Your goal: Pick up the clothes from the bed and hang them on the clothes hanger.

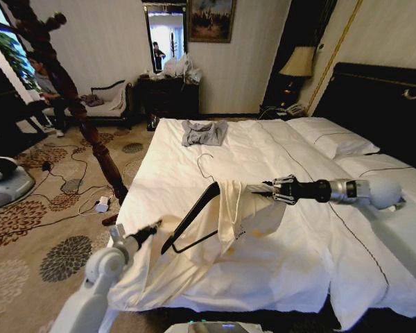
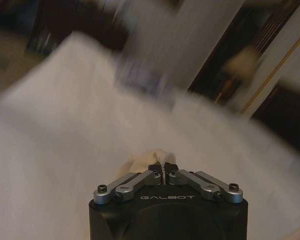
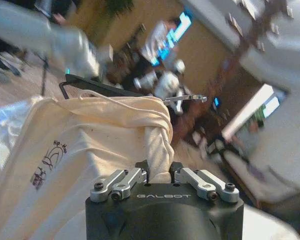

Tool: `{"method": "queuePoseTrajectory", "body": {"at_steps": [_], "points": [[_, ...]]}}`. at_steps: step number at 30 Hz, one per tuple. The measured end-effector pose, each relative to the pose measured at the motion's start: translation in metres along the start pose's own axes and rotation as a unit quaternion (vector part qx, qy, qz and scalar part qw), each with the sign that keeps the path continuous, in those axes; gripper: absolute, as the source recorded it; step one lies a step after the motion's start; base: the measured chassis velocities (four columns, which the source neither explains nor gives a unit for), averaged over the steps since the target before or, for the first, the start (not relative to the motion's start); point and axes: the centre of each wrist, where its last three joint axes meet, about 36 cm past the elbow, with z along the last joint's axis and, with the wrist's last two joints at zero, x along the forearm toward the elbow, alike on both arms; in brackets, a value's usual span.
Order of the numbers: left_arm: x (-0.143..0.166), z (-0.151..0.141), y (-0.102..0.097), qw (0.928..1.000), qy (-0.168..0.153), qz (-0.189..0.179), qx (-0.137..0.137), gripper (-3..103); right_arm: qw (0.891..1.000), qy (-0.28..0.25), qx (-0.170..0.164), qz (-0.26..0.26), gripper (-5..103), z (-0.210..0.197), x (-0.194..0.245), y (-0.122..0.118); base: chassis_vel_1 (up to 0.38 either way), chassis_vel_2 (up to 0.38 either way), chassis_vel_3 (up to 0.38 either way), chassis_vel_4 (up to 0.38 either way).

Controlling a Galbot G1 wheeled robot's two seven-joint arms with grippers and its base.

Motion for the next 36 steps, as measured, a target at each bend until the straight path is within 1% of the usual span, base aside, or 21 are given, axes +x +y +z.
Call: {"method": "queuePoseTrajectory", "body": {"at_steps": [2, 3, 4, 5, 7, 8, 9, 12, 14, 15, 18, 20, 22, 23, 26, 27, 28, 29, 32, 34, 36], "points": [[0.016, -0.032, -0.016, 0.9982, -0.050, 0.033, -0.010, 2, 1.000, 0.026, -0.012, 0.011, 18, 0.014, -0.003, 0.007, 0.000, 0.000, 0.000, 0.000], [0.032, -0.053, -0.029, 0.9944, -0.085, 0.060, -0.020, 2, 0.999, 0.042, -0.021, 0.017, 18, 0.023, -0.005, 0.012, 0.000, 0.000, 0.000, 0.000], [0.044, -0.065, -0.039, 0.9905, -0.105, 0.083, -0.028, 2, 0.998, 0.049, -0.031, 0.022, 18, 0.030, -0.009, 0.016, 0.000, 0.000, 0.000, 0.000], [0.044, -0.065, -0.039, 0.9905, -0.105, 0.083, -0.028, 2, 0.998, 0.049, -0.031, 0.022, 18, 0.030, -0.009, 0.016, 0.000, 0.000, 0.000, 0.000], [0.071, -0.082, -0.062, 0.9806, -0.135, 0.134, -0.046, 2, 0.997, 0.054, -0.049, 0.029, 18, 0.039, -0.017, 0.025, 0.000, 0.000, 0.000, 0.000], [0.083, -0.085, -0.074, 0.9750, -0.140, 0.164, -0.054, 2, 0.996, 0.053, -0.059, 0.037, 18, 0.043, -0.023, 0.031, 0.000, 0.000, 0.000, 0.000], [0.089, -0.083, -0.079, 0.9726, -0.135, 0.181, -0.056, 2, 0.995, 0.052, -0.067, 0.044, 18, 0.046, -0.029, 0.035, 0.000, 0.000, 0.000, 0.000], [0.090, -0.073, -0.081, 0.9741, -0.110, 0.191, -0.049, 2, 0.994, 0.043, -0.082, 0.060, 18, 0.048, -0.041, 0.043, 0.000, 0.000, 0.000, 0.000], [0.087, -0.042, -0.077, 0.9805, -0.041, 0.190, -0.030, 2, 0.990, 0.021, -0.108, 0.093, 18, 0.046, -0.060, 0.051, 0.000, 0.000, 0.000, 0.000], [0.087, -0.042, -0.077, 0.9805, -0.041, 0.190, -0.030, 2, 0.990, 0.021, -0.108, 0.093, 18, 0.046, -0.060, 0.051, 0.000, 0.000, 0.000, 0.000], [0.086, -0.009, -0.075, 0.9826, 0.035, 0.181, -0.024, 2, 0.983, -0.019, -0.131, 0.130, 18, 0.041, -0.079, 0.045, 0.000, 0.000, 0.000, 0.000], [0.086, -0.006, -0.074, 0.9825, 0.043, 0.180, -0.024, 2, 0.981, -0.029, -0.134, 0.135, 18, 0.040, -0.081, 0.043, 0.000, 0.000, 0.000, 0.000], [0.086, -0.001, -0.074, 0.9829, 0.068, 0.168, -0.031, 2, 0.973, -0.076, -0.147, 0.162, 18, 0.031, -0.085, 0.028, 0.000, 0.000, 0.000, 0.000], [0.086, -0.001, -0.074, 0.9829, 0.068, 0.168, -0.031, 2, 0.973, -0.076, -0.147, 0.162, 18, 0.031, -0.085, 0.028, 0.000, 0.000, 0.000, 0.000], [0.084, 0.000, -0.075, 0.9828, 0.088, 0.157, -0.042, 2, 0.963, -0.118, -0.152, 0.190, 18, 0.018, -0.087, 0.012, 0.000, 0.000, 0.000, 0.000], [0.084, 0.001, -0.075, 0.9825, 0.098, 0.148, -0.055, 1, 0.960, -0.131, -0.144, 0.201, 18, 0.012, -0.085, 0.003, 0.000, 0.000, 0.000, 0.000], [0.083, 0.002, -0.076, 0.9823, 0.107, 0.135, -0.073, 6, 0.958, -0.140, -0.136, 0.209, 18, 0.007, -0.082, -0.005, 0.000, 0.000, 0.000, 0.000], [0.083, 0.002, -0.076, 0.9823, 0.107, 0.135, -0.073, 6, 0.958, -0.140, -0.136, 0.209, 18, 0.007, -0.082, -0.005, 0.000, 0.000, 0.000, 0.000], [0.083, 0.003, -0.075, 0.9810, 0.116, 0.097, -0.122, 16, 0.956, -0.150, -0.120, 0.220, 18, -0.003, -0.074, -0.018, 0.000, 0.000, 0.000, 0.000], [0.083, 0.000, -0.075, 0.9817, 0.108, 0.083, -0.134, 28, 0.957, -0.150, -0.115, 0.220, 18, -0.007, -0.071, -0.020, 0.000, 0.000, 0.000, 0.000], [0.083, -0.002, -0.074, 0.9821, 0.102, 0.080, -0.137, 28, 0.958, -0.149, -0.113, 0.219, 18, -0.007, -0.070, -0.020, 0.000, 0.000, 0.000, 0.000]]}}
